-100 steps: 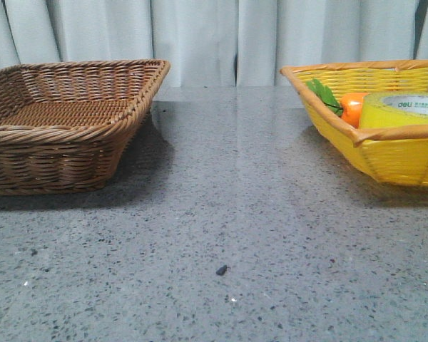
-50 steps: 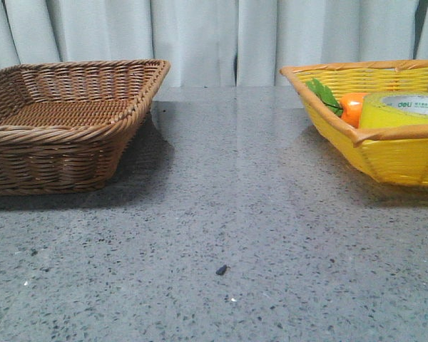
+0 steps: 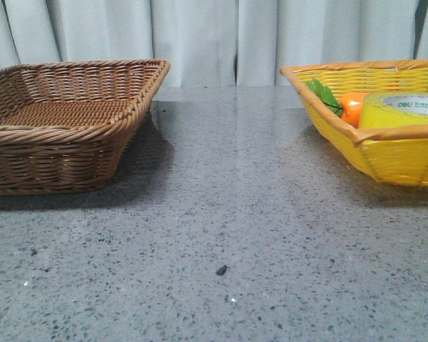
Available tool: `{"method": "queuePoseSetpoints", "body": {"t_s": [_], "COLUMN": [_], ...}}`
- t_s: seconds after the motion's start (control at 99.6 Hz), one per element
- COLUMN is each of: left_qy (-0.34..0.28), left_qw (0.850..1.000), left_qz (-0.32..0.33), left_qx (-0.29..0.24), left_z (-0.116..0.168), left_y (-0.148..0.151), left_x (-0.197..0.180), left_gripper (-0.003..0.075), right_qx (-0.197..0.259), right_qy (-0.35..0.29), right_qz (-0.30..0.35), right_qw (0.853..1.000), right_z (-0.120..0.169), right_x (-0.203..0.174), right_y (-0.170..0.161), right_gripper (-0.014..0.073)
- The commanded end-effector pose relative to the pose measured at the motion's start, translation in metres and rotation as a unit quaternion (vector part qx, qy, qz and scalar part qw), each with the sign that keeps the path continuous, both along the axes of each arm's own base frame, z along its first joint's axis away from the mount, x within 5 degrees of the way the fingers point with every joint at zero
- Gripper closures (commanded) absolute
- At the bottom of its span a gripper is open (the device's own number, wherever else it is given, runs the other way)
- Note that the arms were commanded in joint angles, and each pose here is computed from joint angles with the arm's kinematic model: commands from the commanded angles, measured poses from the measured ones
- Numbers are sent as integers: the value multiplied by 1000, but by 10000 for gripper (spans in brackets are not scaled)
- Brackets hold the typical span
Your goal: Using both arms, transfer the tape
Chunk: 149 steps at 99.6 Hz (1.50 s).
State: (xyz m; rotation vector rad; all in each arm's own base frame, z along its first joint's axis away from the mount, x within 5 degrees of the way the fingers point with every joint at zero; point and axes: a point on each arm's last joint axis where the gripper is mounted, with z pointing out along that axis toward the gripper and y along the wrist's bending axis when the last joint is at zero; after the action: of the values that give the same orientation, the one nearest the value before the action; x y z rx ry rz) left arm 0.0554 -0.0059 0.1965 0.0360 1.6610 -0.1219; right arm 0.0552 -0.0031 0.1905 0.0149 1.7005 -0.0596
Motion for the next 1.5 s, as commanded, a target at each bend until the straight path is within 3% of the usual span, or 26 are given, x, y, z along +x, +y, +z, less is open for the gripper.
{"method": "queuePoseSetpoints", "body": {"t_s": [0.0,0.13,0.442,0.552,0.672,0.994,1.094,1.164,1.204,1.214,1.485], "left_qy": [-51,-68,-91,-95,-93,-77,-81,-82,-82,-83,-83], "left_qw": [999,997,996,995,996,997,997,997,997,997,997], "left_qz": [-2,-2,-1,-1,-1,-1,-1,-1,-1,-1,-1], "left_qx": [-16,-19,-7,-7,-6,-4,-4,-4,-4,-4,-4], "left_z": [6,9,43,61,77,100,104,105,105,105,105], "left_y": [0,0,0,0,0,-2,-2,-2,-3,-3,-3], "left_x": [-2,-2,-4,-2,4,22,24,25,25,26,26], "left_gripper": [741,741,741,741,741,741,741,741,741,741,741], "right_qx": [-9,-10,1,44,56,61,58,61,62,58,38], "right_qy": [-69,-108,-123,-116,-94,46,73,97,114,138,221], "right_qz": [1,3,3,7,9,8,9,9,9,15,92], "right_qw": [998,994,992,992,994,997,996,993,991,989,970], "right_z": [7,14,47,66,87,134,149,156,158,162,170], "right_x": [0,0,-6,-7,-4,33,50,63,71,84,130], "right_y": [0,1,1,2,2,2,2,2,1,3,31], "right_gripper": [661,661,661,661,661,652,578,474,405,313,285]}}
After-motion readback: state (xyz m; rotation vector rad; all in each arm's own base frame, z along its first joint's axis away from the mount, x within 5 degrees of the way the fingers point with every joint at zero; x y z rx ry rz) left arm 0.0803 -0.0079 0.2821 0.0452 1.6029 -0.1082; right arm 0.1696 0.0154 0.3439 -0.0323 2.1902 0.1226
